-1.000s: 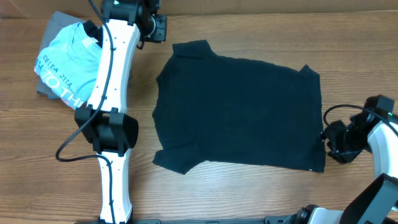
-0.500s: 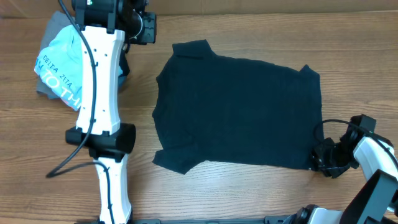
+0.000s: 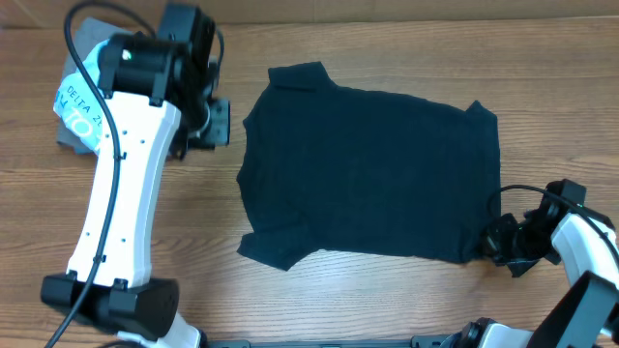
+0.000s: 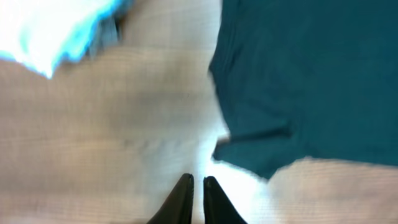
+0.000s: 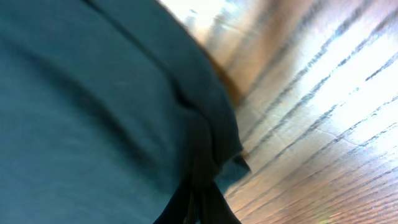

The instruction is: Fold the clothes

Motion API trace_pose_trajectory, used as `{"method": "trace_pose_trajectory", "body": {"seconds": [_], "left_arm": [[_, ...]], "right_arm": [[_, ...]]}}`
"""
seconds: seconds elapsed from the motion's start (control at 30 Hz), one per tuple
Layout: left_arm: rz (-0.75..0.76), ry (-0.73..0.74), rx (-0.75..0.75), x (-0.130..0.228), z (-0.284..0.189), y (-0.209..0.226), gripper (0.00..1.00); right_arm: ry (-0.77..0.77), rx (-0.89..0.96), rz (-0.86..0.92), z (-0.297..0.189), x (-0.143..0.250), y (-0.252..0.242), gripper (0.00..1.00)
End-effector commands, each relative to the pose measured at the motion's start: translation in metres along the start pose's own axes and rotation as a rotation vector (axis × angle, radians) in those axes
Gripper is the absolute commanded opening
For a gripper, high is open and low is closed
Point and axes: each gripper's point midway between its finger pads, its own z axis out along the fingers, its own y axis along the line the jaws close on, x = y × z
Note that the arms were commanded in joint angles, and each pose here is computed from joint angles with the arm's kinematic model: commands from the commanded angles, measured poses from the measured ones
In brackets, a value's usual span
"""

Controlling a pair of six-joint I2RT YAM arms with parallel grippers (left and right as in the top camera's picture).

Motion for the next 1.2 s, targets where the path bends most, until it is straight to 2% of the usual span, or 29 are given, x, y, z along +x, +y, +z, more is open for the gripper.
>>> {"method": "trace_pose_trajectory", "body": {"seconds": [0.0, 0.07, 0.17, 0.27, 0.37, 0.57, 0.63, 0.77, 0.97, 1.0, 1.03, 1.07, 1.13, 1.17], "left_arm": [[-0.034, 0.061, 0.078, 0.032, 0.012, -0.012, 0.18], [0.002, 0.121, 0.136, 0.052, 0.031, -0.027, 0.26], [0.042, 0.220, 0.154, 0.082, 0.071, -0.044, 0.33], [0.072, 0.321, 0.164, 0.115, 0.113, -0.059, 0.37], [0.074, 0.358, 0.179, 0.140, 0.154, -0.067, 0.41], [0.057, 0.351, 0.148, 0.153, 0.187, -0.057, 0.48], [0.056, 0.328, 0.130, 0.153, 0.196, -0.054, 0.49], [0.030, 0.258, 0.064, 0.146, 0.214, -0.042, 0.56], [0.011, 0.235, 0.057, 0.152, 0.231, -0.038, 0.56], [-0.002, 0.232, 0.064, 0.153, 0.233, -0.038, 0.55], [-0.006, 0.226, 0.066, 0.153, 0.235, -0.039, 0.49], [-0.007, 0.219, 0.074, 0.152, 0.236, -0.040, 0.39], [-0.007, 0.218, 0.104, 0.151, 0.236, -0.045, 0.09], [-0.007, 0.234, 0.133, 0.152, 0.233, -0.050, 0.04]], "right_arm": [[-0.067, -0.102, -0.094, -0.022, -0.011, 0.026, 0.04], [-0.076, -0.116, -0.104, -0.026, -0.011, 0.029, 0.04], [-0.080, -0.118, -0.105, -0.027, -0.011, 0.029, 0.04], [-0.079, -0.117, -0.105, -0.027, -0.011, 0.029, 0.04], [-0.074, -0.115, -0.103, -0.027, -0.010, 0.028, 0.04], [-0.073, -0.114, -0.103, -0.027, -0.009, 0.028, 0.04], [-0.073, -0.114, -0.102, -0.027, -0.009, 0.028, 0.04], [-0.072, -0.113, -0.103, -0.027, -0.009, 0.028, 0.04], [-0.060, -0.107, -0.098, -0.026, -0.006, 0.026, 0.04], [-0.059, -0.106, -0.098, -0.026, -0.006, 0.026, 0.04], [-0.057, -0.105, -0.097, -0.026, -0.006, 0.026, 0.04], [-0.057, -0.105, -0.097, -0.026, -0.006, 0.026, 0.04], [-0.056, -0.105, -0.097, -0.026, -0.005, 0.026, 0.04], [-0.054, -0.103, -0.095, -0.026, -0.005, 0.025, 0.04]]}}
